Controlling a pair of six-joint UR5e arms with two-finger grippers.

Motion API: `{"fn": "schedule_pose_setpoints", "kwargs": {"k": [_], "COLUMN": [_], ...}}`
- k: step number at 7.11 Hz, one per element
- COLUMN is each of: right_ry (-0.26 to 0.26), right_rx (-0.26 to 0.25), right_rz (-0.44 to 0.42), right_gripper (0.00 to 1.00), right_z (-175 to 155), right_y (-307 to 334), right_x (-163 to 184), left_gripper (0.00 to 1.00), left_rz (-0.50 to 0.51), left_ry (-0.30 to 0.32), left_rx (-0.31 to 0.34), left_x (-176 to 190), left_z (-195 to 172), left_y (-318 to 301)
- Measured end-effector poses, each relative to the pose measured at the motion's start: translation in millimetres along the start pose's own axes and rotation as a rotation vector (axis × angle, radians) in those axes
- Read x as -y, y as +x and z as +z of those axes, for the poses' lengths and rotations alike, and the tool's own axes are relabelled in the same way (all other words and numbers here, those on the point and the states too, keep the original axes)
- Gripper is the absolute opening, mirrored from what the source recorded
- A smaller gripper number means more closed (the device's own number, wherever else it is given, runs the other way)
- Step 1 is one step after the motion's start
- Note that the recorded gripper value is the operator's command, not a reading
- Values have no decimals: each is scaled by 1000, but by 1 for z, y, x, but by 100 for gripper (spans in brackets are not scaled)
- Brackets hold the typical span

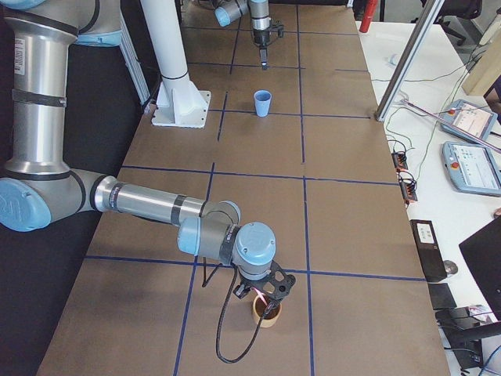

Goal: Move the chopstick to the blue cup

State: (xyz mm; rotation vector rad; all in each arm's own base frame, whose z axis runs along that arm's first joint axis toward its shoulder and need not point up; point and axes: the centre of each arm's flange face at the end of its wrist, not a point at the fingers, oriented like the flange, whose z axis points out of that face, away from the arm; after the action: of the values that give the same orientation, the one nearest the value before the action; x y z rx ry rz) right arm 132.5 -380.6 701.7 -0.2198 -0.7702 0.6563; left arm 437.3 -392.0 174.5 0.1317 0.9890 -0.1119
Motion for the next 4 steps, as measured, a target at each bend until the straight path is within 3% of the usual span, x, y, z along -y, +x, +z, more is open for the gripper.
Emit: {"fn": "schedule_pose_setpoints", "kwargs": {"k": [2,4], "right_ry": [28,15], "right_rx": [26,34], "right_rz": [21,50], "right_gripper": [0,0], "right_z": [-27,-67], "right_y": [5,-4], "right_x": [-15,-35], "left_gripper": [100,100], "left_rz": [0,1], "left_ry": [9,21], "left_rx": [6,14], "left_x": [0,0], "left_z": [2,4], "left_y": [-1,-2]}}
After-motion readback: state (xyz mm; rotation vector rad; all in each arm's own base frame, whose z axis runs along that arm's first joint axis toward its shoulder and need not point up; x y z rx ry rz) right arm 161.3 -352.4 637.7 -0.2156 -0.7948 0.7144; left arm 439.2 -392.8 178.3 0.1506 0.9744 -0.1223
